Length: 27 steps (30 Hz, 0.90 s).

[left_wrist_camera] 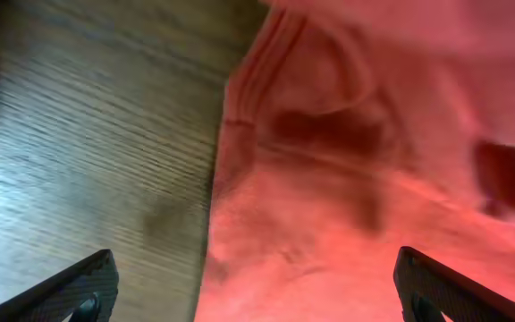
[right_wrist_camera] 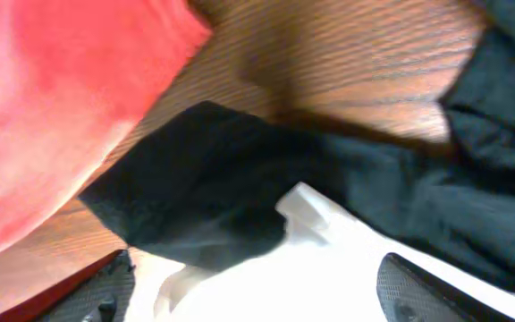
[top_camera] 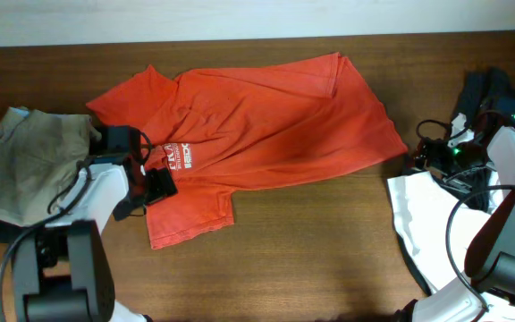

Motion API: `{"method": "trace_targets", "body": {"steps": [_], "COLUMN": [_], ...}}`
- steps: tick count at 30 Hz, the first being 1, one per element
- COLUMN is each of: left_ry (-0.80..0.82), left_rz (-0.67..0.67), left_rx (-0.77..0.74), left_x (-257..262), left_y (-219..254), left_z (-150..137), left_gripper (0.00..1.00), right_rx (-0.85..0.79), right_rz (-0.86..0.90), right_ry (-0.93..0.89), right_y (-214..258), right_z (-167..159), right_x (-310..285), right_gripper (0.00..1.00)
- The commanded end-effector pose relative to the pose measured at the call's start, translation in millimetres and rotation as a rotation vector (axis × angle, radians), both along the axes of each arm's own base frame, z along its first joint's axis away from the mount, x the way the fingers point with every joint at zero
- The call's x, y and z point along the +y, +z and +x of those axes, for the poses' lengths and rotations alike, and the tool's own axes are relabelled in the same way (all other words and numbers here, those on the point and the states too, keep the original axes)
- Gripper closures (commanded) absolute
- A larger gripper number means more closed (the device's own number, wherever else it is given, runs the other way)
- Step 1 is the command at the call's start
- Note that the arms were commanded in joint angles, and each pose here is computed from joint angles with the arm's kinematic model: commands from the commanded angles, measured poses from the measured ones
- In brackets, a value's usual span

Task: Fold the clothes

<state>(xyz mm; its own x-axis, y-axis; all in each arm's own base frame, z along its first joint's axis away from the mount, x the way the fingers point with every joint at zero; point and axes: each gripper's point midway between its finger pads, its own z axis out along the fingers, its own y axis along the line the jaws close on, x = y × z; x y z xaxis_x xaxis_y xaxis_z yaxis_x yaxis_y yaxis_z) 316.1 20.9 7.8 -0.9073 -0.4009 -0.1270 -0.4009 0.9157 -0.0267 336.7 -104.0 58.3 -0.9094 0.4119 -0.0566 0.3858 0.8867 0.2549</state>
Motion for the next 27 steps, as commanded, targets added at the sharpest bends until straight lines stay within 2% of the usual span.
{"method": "trace_targets", "body": {"steps": [1, 3, 5, 6, 7, 8, 9, 10, 11, 13, 14, 16, 20, 23, 24, 26, 27], "left_ry": [-0.024, -0.024, -0.024, -0.024, -0.024, -0.024, -0.024, -0.024, -0.024, -0.024, -0.024, -0.024, -0.024, -0.024, -0.024, -0.024, -0.024], "left_rz": [0.014, 0.013, 0.013, 0.013, 0.013, 0.013, 0.013, 0.013, 0.013, 0.013, 0.013, 0.013, 0.012, 0.012, 0.012, 0.011, 0.011], "left_rx": [0.047, 0.051, 0.057, 0.057, 0.057, 0.057, 0.057, 0.057, 0.056, 0.057, 0.059, 0.061, 0.065, 0.072, 0.072, 0.076, 0.081], "left_x": [1, 1, 1, 1, 1, 1, 1, 1, 1, 1, 1, 1, 1, 1, 1, 1, 1], "left_y": [-12, -13, -13, -13, -13, -13, -13, -13, -13, -13, -13, -13, -13, -13, -13, -14, -14], "left_z": [-6, -6, -8, -8, -8, -8, -8, -8, -7, -8, -8, -8, -10, -11, -11, -12, -14], "left_gripper": [0.02, 0.01, 0.01, 0.01, 0.01, 0.01, 0.01, 0.01, 0.01, 0.01, 0.01, 0.01, 0.01, 0.01, 0.01, 0.01, 0.01], "right_rx": [-0.014, -0.196, -0.25, -0.226, -0.099, -0.082, -0.158, -0.302, -0.323, -0.289, -0.236, -0.142, -0.004, 0.228, 0.326, 0.433, 0.451], "right_rz": [0.007, 0.216, 0.232, 0.177, 0.007, -0.018, 0.089, 0.257, 0.299, 0.296, 0.228, 0.119, 0.123, -0.142, -0.341, -0.514, -0.515], "right_ry": [0.053, 0.263, 0.27, 0.205, -0.012, -0.035, 0.064, 0.245, 0.278, 0.312, 0.338, 0.363, 0.348, 0.171, 0.016, -0.201, -0.313], "right_y": [3, 22, 27, 22, 8, 6, 14, 33, 38, 33, 20, 0, -39, -66, -63, -51, -44], "right_z": [2, 16, 26, 30, 25, 23, 31, 40, 41, 37, 32, 23, 9, -16, -32, -61, -71], "right_x": [4, 45, 48, 36, -1, -5, 16, 53, 65, 79, 79, 73, 67, 14, -27, -76, -92], "right_gripper": [0.13, 0.1, 0.08, 0.08, 0.08, 0.06, 0.05, 0.07, 0.13, 0.35, 0.39, 0.39, 0.31, 0.24, 0.19, 0.16, 0.14]}}
